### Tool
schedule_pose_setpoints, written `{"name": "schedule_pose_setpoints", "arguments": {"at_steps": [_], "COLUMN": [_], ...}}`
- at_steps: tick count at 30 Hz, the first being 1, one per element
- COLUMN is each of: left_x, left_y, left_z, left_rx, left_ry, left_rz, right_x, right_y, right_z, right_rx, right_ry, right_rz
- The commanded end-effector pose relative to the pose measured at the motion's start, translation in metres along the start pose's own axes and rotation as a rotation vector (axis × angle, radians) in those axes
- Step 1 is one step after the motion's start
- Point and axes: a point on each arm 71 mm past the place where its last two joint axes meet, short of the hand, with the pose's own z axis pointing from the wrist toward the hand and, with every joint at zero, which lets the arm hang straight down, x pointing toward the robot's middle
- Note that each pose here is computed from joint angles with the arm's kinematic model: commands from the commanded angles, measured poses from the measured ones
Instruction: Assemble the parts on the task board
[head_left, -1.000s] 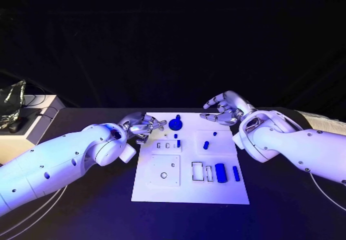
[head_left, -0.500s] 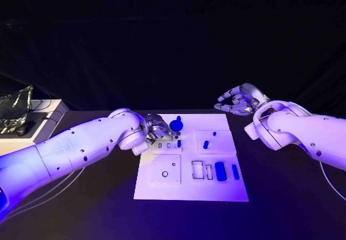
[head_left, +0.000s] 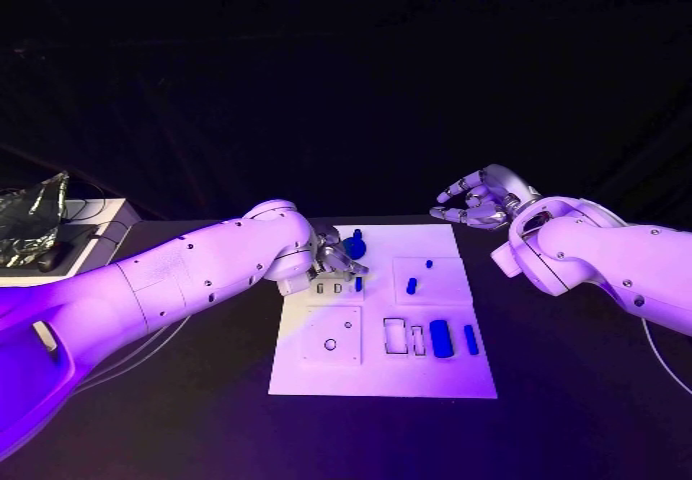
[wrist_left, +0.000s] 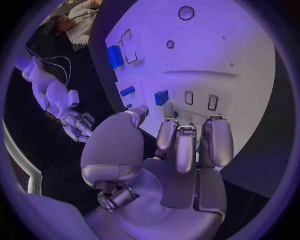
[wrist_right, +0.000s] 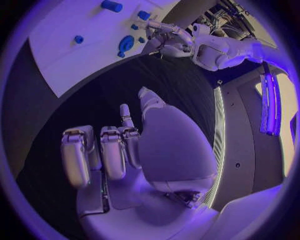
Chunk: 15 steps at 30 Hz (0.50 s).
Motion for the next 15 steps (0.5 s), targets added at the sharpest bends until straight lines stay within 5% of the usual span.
{"name": "schedule_pose_setpoints", "arguments": {"at_steps": [1,15], "left_x": [0.0006,0.0008], "left_y": [-0.0019,-0.0093], "left_z": [0.002,0.0102], "left_rx": [-0.044,-0.057], "left_ry": [0.036,0.07], "left_rz": [0.077,0.11], "right_x": [0.0017,0.0033], "right_y": [0.0002,0.0011], "right_z": [0.0004,0.0016], "right_rx": [0.001,0.002], "right_ry": [0.024,0.032], "right_rz": [-0.018,-0.031]}}
